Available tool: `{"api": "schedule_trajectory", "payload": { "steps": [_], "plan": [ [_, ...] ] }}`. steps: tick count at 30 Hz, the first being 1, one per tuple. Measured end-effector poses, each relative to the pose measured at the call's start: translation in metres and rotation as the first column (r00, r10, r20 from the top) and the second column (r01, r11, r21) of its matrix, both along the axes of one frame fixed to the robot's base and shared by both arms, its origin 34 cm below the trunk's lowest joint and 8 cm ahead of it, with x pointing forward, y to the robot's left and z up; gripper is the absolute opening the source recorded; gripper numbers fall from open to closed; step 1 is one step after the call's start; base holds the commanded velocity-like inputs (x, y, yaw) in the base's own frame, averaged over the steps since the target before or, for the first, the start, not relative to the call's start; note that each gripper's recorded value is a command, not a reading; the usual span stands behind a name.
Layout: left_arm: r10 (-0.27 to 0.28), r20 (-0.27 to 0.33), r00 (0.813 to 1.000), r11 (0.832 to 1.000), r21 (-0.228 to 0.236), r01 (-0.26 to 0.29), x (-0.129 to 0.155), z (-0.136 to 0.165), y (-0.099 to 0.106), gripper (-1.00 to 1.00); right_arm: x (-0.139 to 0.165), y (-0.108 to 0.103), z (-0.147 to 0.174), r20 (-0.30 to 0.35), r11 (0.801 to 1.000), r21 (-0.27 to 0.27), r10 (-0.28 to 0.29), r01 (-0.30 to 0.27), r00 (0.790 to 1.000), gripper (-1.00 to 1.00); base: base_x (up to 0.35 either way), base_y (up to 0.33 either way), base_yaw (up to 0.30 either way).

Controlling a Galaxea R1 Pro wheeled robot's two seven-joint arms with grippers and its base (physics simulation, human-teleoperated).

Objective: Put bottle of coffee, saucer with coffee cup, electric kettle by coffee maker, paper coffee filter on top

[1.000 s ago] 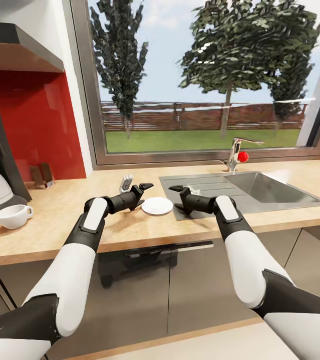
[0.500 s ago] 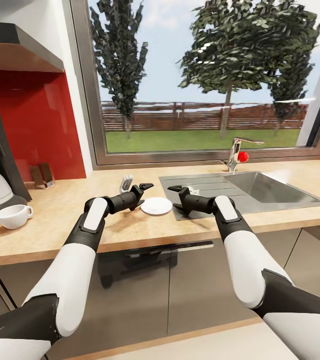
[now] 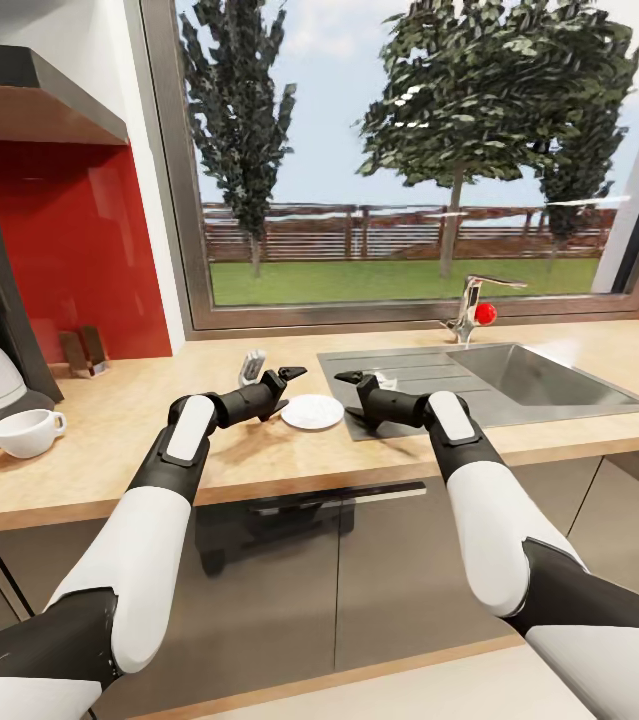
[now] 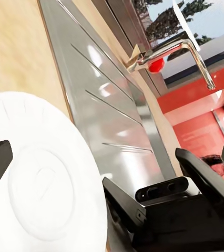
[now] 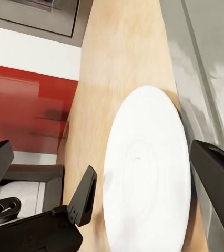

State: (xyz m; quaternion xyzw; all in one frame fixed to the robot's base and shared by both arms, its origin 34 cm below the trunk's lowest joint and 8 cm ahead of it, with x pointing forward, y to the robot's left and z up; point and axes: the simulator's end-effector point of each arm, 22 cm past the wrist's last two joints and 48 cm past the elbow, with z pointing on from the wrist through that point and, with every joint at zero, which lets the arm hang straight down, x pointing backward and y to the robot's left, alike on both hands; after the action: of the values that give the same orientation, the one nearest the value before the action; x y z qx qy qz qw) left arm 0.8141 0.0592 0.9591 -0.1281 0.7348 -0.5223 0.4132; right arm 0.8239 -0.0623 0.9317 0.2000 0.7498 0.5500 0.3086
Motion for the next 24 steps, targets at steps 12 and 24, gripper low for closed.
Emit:
{"api": "schedule_trajectory", "payload": {
  "steps": [12,24],
  "plan": [
    [0.000,-0.003,1.000,1.000,0.000,0.000,0.000,-0.001,0.000,1.00,0.000,0.001,0.000,0.000,1.000,0.000,0.002,-0.002,1.000,1.00,0.000,0.000,0.000],
    [-0.004,-0.041,0.999,0.999,-0.040,0.003,0.000,-0.011,-0.001,1.00,-0.001,0.006,0.000,-0.012,1.000,0.007,0.015,-0.015,1.000,1.00,0.000,0.000,0.000]
  ]
}}
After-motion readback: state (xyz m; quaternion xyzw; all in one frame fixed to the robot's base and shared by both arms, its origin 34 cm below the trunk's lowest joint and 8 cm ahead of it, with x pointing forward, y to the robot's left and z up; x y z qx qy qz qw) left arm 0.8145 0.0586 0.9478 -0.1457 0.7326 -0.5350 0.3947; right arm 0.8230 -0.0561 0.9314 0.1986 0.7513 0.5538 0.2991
